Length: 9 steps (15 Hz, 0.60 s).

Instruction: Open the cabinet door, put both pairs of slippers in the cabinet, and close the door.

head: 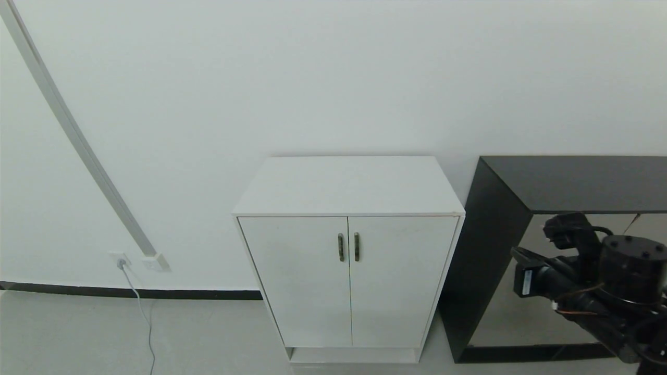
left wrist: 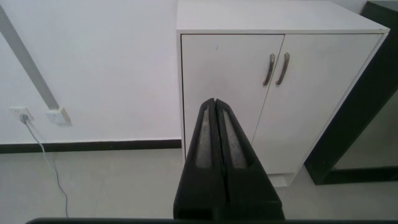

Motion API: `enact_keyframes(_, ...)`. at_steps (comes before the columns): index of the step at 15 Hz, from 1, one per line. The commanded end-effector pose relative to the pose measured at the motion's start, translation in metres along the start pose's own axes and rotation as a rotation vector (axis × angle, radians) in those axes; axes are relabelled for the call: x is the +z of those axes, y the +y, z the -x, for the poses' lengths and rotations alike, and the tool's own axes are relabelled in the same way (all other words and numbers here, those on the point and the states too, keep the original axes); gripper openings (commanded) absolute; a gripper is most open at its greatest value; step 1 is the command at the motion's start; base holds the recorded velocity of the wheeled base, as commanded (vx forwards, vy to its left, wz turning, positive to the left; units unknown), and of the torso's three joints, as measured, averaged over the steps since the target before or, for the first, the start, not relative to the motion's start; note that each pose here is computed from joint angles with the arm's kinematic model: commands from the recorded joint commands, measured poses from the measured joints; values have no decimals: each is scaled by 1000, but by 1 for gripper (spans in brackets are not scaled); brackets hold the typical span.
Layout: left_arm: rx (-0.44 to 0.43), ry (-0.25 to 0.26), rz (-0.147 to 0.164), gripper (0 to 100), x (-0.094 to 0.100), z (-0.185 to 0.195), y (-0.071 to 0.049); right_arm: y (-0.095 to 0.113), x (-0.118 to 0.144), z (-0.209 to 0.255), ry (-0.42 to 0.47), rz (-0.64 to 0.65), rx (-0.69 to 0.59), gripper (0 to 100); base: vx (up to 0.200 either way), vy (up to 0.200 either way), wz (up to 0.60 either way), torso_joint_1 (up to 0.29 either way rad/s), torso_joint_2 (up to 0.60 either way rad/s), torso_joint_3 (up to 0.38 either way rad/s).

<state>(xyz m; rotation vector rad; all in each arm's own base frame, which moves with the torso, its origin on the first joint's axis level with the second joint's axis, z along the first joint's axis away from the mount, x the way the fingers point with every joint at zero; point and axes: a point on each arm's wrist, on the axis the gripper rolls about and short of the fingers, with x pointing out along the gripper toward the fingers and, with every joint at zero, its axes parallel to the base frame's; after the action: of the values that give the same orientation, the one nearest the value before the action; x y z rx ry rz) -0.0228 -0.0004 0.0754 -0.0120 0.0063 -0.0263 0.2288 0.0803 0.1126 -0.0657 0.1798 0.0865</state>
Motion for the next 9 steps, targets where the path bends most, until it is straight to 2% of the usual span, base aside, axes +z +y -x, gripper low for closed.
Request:
enact_keyframes(1, 0, 0, 0, 0, 0, 0, 0, -18, 6, 49, -57, 9, -21, 0, 0, 0, 0, 0, 0, 0)
enact_keyframes(4, 0, 0, 0, 0, 0, 0, 0, -27, -6, 81, -46, 39, -23, 0, 0, 0, 0, 0, 0, 0)
enact_keyframes(7, 2, 0, 0, 0, 0, 0, 0, -30, -7, 91, -46, 33, -27, 0, 0, 0, 0, 0, 0, 0)
enact_keyframes(8, 0, 0, 0, 0, 0, 0, 0, -39, -6, 113, -40, 31, -42, 0, 0, 0, 0, 0, 0, 0)
enact_keyframes(9, 0, 0, 0, 0, 0, 0, 0, -40, -6, 116, -38, 31, -42, 0, 0, 0, 0, 0, 0, 0)
